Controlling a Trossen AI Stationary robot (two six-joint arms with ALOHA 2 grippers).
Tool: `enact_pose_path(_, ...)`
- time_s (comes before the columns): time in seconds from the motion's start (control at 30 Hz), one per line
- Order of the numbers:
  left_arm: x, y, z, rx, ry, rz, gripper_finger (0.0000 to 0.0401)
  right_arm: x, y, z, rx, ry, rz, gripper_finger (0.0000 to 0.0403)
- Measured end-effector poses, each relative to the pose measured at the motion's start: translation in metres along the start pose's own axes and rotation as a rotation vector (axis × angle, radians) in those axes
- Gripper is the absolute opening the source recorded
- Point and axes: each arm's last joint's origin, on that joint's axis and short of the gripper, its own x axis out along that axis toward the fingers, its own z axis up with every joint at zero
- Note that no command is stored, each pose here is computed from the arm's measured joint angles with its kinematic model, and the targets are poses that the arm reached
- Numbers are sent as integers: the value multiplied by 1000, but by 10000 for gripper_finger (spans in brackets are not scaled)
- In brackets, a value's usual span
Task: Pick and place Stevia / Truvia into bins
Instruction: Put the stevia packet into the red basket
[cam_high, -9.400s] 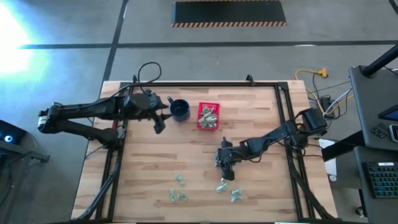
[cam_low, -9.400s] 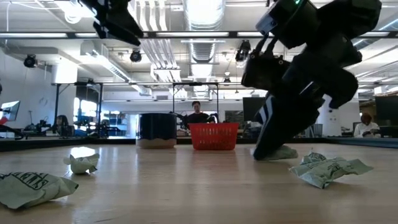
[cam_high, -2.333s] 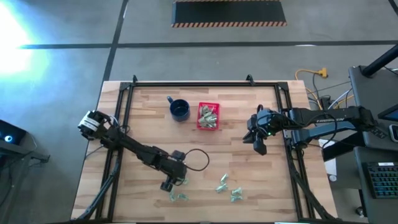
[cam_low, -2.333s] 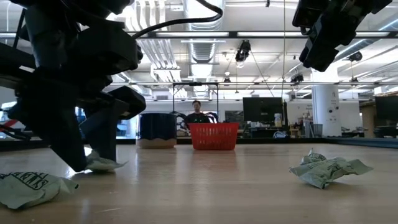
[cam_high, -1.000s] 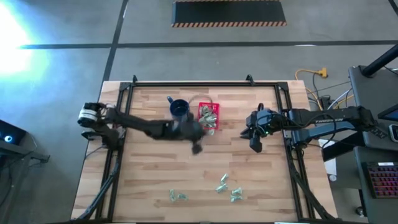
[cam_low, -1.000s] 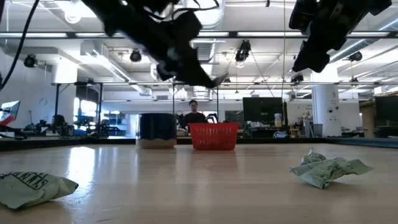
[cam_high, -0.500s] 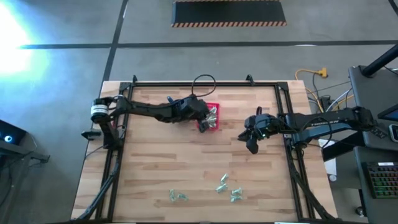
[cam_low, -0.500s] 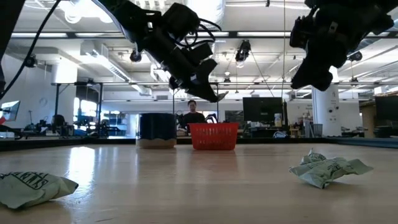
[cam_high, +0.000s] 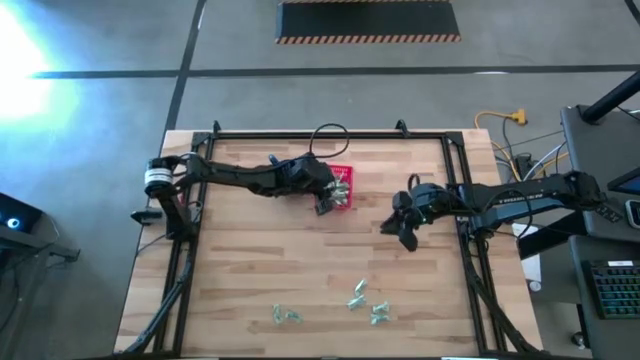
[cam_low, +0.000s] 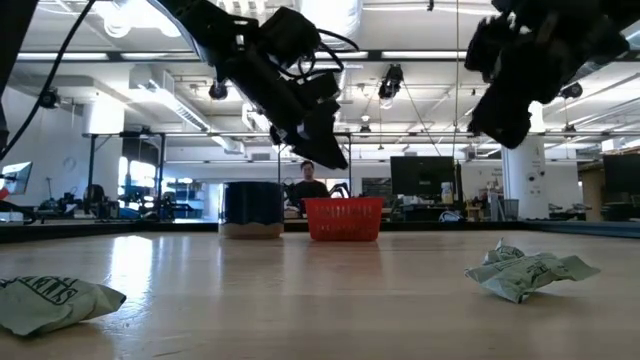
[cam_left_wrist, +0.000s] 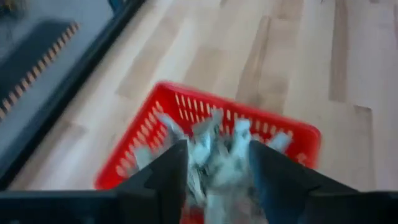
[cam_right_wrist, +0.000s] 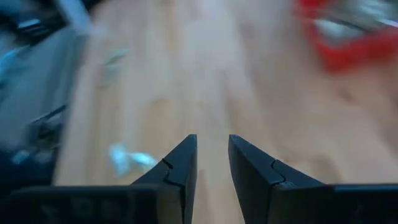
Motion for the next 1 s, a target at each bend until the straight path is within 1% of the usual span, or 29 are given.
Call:
enact_pose_path(0.07,-8,1,3,-39,24,-36,168,1,6,1,-75,5,97,87)
enact_pose_path(0.1,-13,1,4,-44,32,-72,173,2,9,1,-113,10,129,88)
enact_pose_path(0.17,-24,1,5,-42,70,-139,177,6,14,-2,-178,30,168,91)
enact_pose_path(0.23,-34,-1,4,-51,109,-181,178,10,19,-6,-226,49,189,91)
enact_pose_path(0.33,-51,-2,1,-67,175,-197,178,22,28,-10,-301,57,230,91)
enact_pose_path(0.5,-74,-4,1,-64,214,-210,178,48,40,-16,-405,52,291,99)
enact_pose_path(0.57,-81,-4,0,-85,218,-211,178,59,42,-19,-420,76,293,107)
enact_pose_path(0.73,-96,-3,-5,-147,198,-214,178,84,45,-16,-435,125,278,133)
enact_pose_path(0.87,-103,-3,-14,-177,209,-214,178,101,48,-16,-443,158,336,156)
enact_pose_path(1.0,-109,-2,-24,-216,231,-208,178,118,48,-23,-439,222,338,176)
